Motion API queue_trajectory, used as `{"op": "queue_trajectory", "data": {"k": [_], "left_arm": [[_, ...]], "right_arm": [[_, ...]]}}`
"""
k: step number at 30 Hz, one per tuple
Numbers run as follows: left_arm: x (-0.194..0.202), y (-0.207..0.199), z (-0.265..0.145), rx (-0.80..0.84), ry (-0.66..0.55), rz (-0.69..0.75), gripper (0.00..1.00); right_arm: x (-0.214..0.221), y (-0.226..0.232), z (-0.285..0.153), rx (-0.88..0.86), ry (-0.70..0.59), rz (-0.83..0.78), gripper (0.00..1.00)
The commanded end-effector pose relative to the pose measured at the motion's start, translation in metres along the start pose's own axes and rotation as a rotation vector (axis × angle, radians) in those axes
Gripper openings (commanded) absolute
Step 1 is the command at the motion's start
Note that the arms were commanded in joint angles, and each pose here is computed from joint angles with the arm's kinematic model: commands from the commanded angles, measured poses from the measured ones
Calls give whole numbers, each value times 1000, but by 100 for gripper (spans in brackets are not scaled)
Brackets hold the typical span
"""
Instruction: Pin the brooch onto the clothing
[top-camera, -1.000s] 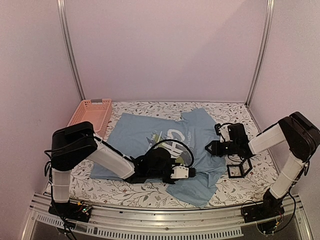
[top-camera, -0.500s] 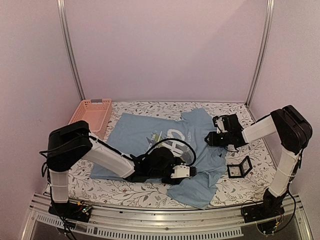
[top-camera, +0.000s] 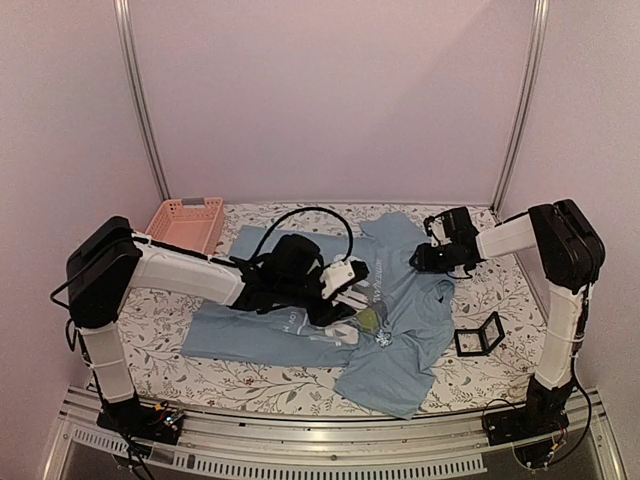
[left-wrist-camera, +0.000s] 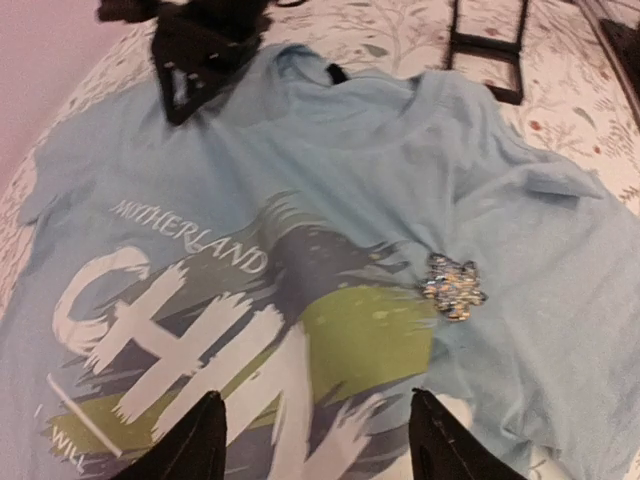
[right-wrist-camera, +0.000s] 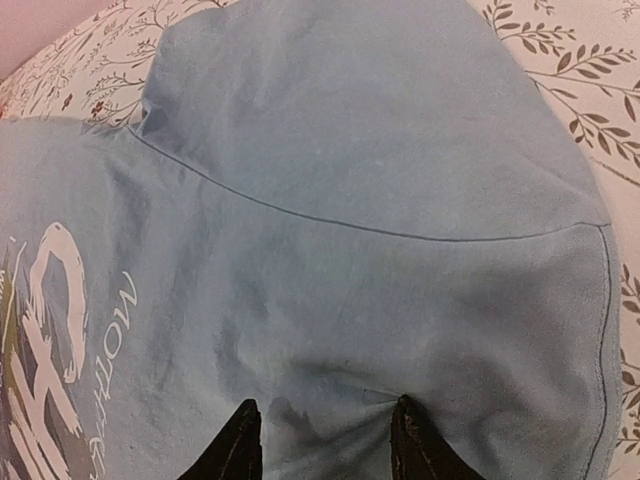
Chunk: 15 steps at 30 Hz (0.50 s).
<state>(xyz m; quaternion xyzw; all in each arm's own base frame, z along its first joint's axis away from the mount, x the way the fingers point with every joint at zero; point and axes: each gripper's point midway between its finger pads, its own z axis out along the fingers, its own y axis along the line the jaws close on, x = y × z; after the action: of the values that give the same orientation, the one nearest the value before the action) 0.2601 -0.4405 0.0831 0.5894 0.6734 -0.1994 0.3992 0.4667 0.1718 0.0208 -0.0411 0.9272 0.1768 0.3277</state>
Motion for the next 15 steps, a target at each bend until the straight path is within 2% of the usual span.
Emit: {"op": "queue_trajectory", "data": {"k": [1, 4, 7, 12, 15], "left_arm": [[19, 127, -27, -276, -5, -435, 54], [63, 188, -37, -463, 109, -647, 44], [103, 220, -47, -556, 149, -788, 41], [145, 248, -56, -678, 198, -882, 37], [167, 250, -59, -732, 239, -919, 37]], "right_arm": [[9, -14, 5, 28, 113, -8, 44], [-17, -7, -10, 33, 95, -60, 43], [-48, -1, -28, 49, 33, -93, 44], [-73, -1, -26, 74, 30, -90, 43], [-67, -7, -5, 90, 84, -69, 36]]}}
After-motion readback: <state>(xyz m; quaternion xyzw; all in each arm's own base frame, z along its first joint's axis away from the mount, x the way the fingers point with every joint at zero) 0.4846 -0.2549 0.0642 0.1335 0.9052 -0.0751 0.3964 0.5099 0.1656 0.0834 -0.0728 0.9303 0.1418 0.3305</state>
